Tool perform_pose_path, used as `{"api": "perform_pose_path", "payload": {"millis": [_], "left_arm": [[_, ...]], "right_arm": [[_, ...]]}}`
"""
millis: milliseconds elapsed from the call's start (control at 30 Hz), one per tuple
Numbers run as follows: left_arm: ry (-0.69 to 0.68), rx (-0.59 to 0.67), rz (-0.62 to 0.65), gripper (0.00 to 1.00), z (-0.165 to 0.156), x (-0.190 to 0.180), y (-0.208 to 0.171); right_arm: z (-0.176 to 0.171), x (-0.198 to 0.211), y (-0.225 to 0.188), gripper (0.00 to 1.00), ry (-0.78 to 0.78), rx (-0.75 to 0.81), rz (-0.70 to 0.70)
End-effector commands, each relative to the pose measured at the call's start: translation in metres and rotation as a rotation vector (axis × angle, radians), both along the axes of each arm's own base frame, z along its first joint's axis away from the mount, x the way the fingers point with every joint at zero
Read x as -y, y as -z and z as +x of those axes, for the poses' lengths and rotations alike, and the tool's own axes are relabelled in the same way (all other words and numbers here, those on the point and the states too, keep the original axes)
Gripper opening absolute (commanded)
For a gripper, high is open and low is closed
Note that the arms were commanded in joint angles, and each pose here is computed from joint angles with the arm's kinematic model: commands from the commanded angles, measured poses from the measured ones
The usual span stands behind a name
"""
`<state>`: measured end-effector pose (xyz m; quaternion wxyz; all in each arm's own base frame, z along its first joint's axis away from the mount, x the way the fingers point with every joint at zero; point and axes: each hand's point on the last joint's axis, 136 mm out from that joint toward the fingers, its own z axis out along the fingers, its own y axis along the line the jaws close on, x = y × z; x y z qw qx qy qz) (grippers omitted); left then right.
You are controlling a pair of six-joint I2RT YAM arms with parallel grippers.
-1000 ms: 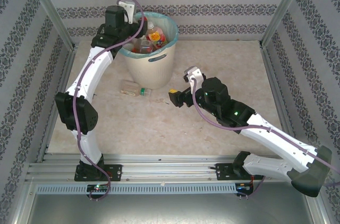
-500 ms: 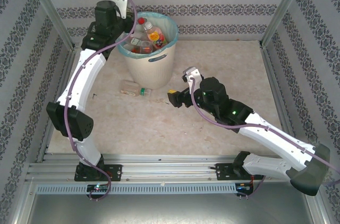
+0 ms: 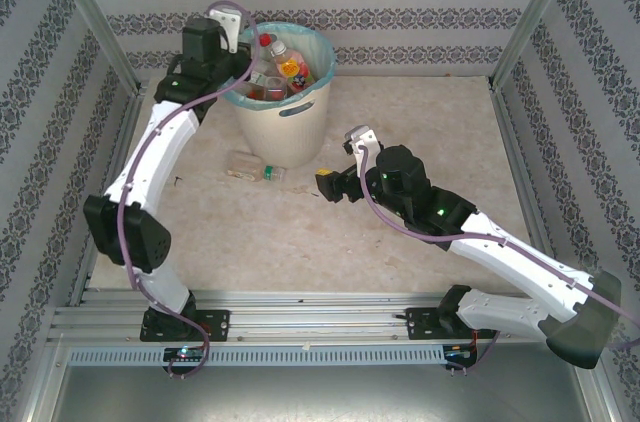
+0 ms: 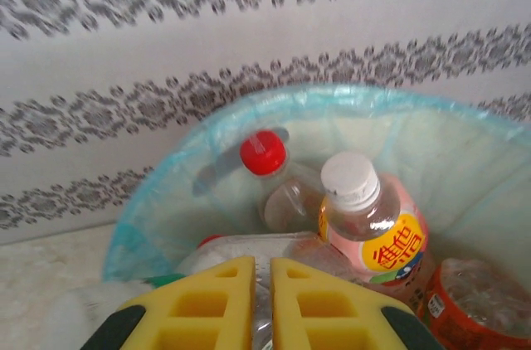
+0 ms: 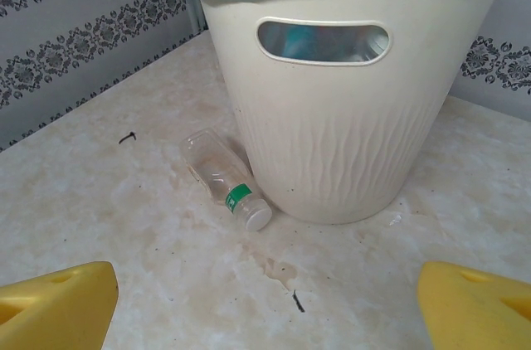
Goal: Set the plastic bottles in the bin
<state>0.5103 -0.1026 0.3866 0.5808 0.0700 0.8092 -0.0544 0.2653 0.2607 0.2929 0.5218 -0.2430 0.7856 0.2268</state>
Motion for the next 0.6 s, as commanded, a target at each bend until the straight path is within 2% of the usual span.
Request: {"api": "perform_pose_path", "payload": {"millis": [0,200,367,567], "left_arm": [[-0.108,0.090,-0.042,0.14,-0.009,-0.038,-0.031],[-0.165,-0.008,-0.060,0.08,-0.003,-0.059,0.009],[-0.112,-0.095,-0.115,0.01,0.006,-0.045,0.044],[-0.054,-0.168,-0.165,0.00,0.012,-0.031,0.071]], "right_arm": [[-0.002,-0.006,-0.008,0.93,-0.020,-0.002,0.030],[-0.002,-0.007,-0.003,0.93,-0.024,-0.014,0.018],[-0.003,-0.006,-0.004,0.93,-0.020,-0.008,0.018],[-0.004,-0.004,0.000,0.92,-0.015,-0.018,0.015]]}}
